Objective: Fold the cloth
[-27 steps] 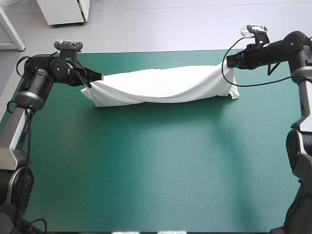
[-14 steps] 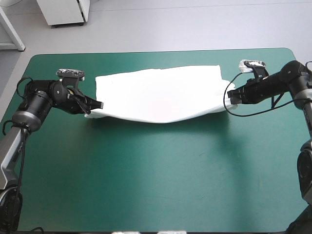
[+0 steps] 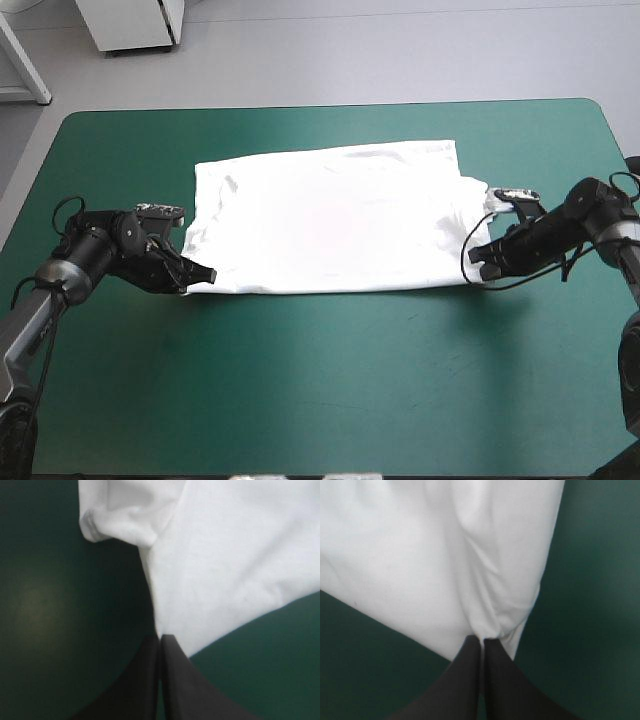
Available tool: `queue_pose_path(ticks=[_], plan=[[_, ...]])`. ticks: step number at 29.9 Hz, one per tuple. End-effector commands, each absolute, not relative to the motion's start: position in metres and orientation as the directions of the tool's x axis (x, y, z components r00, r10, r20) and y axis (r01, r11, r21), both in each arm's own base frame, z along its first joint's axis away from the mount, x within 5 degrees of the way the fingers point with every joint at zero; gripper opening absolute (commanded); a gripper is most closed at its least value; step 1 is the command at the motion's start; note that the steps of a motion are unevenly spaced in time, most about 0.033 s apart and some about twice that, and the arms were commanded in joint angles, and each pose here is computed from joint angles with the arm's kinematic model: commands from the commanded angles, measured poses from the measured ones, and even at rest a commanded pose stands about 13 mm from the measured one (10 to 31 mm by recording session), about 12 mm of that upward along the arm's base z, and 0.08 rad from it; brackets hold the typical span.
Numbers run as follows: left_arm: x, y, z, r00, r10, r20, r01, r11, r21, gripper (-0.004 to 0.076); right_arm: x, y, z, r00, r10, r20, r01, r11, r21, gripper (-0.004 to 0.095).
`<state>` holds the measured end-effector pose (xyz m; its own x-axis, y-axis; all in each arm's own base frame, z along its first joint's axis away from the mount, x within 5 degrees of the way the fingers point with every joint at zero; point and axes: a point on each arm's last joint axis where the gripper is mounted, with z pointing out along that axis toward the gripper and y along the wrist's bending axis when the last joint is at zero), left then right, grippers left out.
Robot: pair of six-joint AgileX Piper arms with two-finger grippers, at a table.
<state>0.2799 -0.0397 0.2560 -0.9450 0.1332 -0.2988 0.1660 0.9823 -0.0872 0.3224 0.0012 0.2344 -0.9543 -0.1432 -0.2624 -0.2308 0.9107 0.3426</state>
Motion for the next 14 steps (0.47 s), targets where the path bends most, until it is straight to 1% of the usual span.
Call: queue_pose_path(ticks=[1, 8, 10, 14], plan=[[0.262, -0.039, 0.275, -0.925, 0.128, -0.358, 0.174, 0.98, -0.098, -0.0009, 0.303, 0.008, 0.249, -0.939, -0.172, -0.298, -0.269, 0.907, 0.325, -0.0017], [0.229, -0.038, 0.271, -0.928, 0.121, -0.354, 0.174, 0.977, -0.122, -0.0009, 0.272, 0.024, 0.232, -0.943, -0.251, -0.218, -0.311, 0.898, 0.312, -0.0017], [0.219, -0.037, 0.267, -0.93, 0.122, -0.346, 0.173, 0.977, -0.121, -0.0009, 0.265, 0.024, 0.228, -0.947, -0.257, -0.191, -0.306, 0.903, 0.301, -0.0017], [0.205, -0.035, 0.259, -0.936, 0.124, -0.33, 0.171, 0.978, -0.12, -0.0009, 0.257, 0.023, 0.226, -0.949, -0.265, -0.171, -0.306, 0.908, 0.287, -0.0017]])
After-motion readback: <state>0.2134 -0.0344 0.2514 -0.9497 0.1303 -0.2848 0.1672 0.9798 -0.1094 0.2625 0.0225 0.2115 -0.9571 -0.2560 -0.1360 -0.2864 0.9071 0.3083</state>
